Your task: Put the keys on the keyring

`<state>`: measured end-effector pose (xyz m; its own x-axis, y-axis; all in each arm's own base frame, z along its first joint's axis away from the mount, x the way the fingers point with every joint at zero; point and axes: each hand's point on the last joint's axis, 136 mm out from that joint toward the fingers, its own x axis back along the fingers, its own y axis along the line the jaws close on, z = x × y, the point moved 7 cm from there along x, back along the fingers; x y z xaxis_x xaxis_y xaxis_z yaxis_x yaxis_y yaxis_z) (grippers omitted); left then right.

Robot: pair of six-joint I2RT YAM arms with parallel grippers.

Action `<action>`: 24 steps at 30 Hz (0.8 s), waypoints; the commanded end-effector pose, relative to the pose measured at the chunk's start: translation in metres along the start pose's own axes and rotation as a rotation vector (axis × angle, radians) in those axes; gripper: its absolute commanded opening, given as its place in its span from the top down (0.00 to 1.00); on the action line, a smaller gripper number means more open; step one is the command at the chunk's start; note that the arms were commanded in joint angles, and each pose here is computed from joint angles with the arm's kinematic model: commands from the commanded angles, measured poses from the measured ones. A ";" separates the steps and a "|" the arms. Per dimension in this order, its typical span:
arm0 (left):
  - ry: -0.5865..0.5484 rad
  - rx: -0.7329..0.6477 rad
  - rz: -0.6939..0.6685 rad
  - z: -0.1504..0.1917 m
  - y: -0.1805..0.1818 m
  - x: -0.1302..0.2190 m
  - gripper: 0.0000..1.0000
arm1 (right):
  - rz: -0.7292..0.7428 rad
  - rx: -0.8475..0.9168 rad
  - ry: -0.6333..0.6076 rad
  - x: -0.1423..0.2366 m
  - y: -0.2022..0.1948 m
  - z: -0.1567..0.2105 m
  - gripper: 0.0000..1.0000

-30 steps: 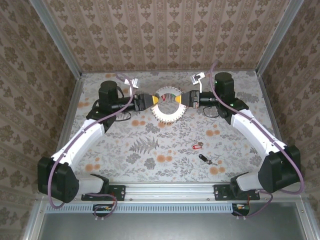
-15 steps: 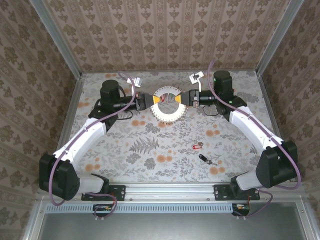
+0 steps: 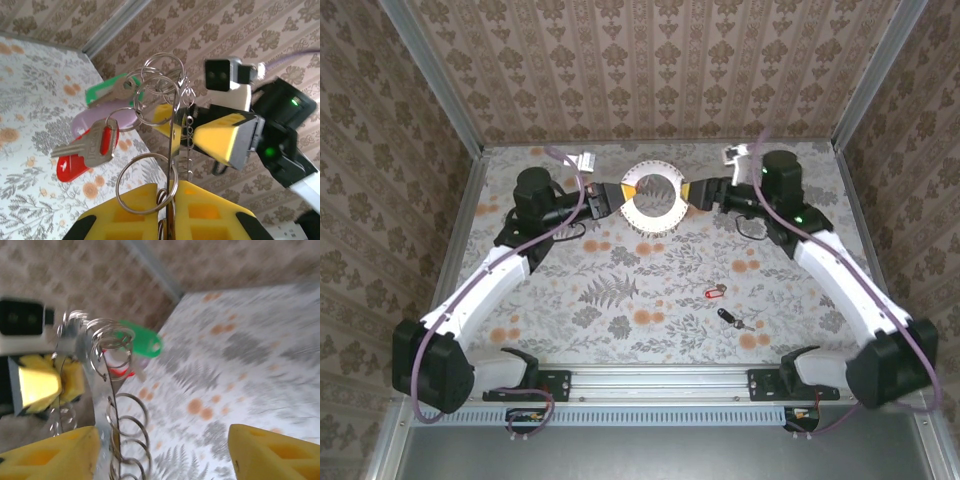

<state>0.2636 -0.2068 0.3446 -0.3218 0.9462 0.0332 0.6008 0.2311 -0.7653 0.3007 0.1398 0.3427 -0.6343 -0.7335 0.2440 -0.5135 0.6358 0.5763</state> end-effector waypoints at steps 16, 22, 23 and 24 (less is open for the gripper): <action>-0.336 -0.262 0.067 -0.020 -0.044 0.017 1.00 | 0.114 0.788 -0.293 0.012 0.056 0.086 0.64; -0.341 -0.267 0.074 -0.019 -0.050 0.018 1.00 | 0.159 1.020 -0.374 -0.006 0.077 0.097 0.68; -0.341 -0.265 0.070 -0.019 -0.049 0.018 1.00 | 0.156 1.024 -0.394 -0.007 0.079 0.096 0.68; -0.344 -0.266 0.066 -0.018 -0.049 0.019 1.00 | 0.149 1.025 -0.423 -0.009 0.082 0.096 0.69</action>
<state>0.2540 -0.2028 0.3674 -0.4837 0.8606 -0.1594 0.7130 0.2819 -0.6420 0.2058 0.2216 0.2778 -0.7239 -0.6865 0.0684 -0.6713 0.6779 -0.2996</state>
